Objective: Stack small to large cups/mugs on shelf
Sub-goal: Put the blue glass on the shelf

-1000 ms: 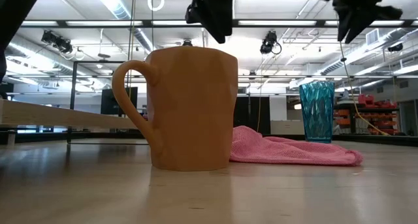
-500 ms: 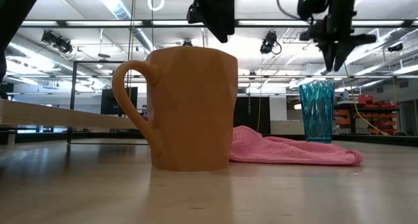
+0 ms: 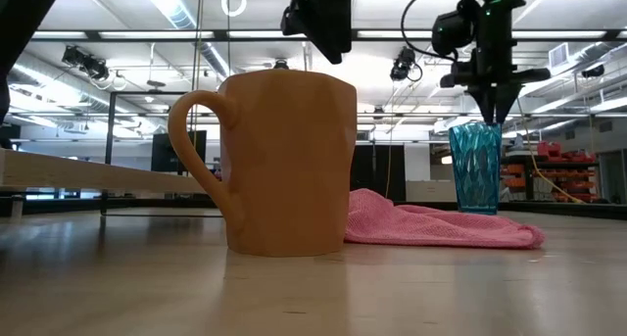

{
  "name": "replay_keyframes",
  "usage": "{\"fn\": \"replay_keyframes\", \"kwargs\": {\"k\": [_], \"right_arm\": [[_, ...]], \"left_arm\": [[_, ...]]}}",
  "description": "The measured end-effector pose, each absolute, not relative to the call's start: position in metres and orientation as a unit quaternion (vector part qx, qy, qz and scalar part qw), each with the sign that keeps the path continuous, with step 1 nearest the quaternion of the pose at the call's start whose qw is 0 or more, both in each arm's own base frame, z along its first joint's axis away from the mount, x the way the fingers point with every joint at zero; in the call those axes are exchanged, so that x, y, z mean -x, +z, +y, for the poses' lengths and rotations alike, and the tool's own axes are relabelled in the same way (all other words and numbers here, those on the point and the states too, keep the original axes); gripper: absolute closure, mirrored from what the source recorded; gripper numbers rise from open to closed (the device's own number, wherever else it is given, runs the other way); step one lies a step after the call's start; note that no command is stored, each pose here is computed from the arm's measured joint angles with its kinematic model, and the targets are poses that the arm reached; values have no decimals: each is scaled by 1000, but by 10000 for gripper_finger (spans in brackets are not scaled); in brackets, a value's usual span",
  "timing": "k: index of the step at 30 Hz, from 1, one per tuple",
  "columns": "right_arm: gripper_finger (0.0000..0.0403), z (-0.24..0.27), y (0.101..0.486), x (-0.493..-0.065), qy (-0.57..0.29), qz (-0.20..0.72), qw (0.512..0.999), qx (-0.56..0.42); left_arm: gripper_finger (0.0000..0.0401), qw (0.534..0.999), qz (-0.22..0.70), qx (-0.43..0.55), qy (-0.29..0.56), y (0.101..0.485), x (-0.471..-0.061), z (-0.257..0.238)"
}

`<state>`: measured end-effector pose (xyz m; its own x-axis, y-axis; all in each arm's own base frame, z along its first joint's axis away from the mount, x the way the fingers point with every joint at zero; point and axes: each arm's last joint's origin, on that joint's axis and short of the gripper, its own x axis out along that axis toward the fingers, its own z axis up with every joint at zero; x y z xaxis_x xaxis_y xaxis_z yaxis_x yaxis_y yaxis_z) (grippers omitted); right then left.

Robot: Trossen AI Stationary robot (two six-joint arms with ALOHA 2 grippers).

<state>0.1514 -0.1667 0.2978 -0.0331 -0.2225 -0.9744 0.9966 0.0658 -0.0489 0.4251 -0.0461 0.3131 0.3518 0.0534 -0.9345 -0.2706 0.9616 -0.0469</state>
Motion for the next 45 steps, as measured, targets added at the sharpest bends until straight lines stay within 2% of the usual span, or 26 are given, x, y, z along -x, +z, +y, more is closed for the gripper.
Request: {"fn": "replay_keyframes", "kwargs": {"k": [6,14,21,24,27,30,34,39,45], "right_arm": [[306,-170,298,-145,-556,460,554,-416],[306,-171,265,-143,-551,475,548,-414],[308,-172,260,-144,-544,477,558,-407],[325,-173,260,-145,-540,479,563,-403],[359,-173,260,-145,-539,479,564,-402],[390,-174,262,-147,-529,471,580,-402],[389,-175,262,-149,-508,472,601,-397],[395,-172,269,-154,-474,484,630,-379],[396,-159,298,-168,-439,459,688,-351]], "left_arm": [[262,817,560,96,99,313,-425,-46],[267,816,561,96,99,313,-425,-46],[260,817,561,96,99,313,-425,-46],[260,817,561,96,99,313,-425,-46],[265,817,561,96,99,313,-425,-46],[270,817,561,96,99,313,-425,-46],[277,813,567,94,99,315,-423,-44],[284,797,587,93,108,336,-411,-36],[291,794,586,91,136,366,-392,-20]]}}
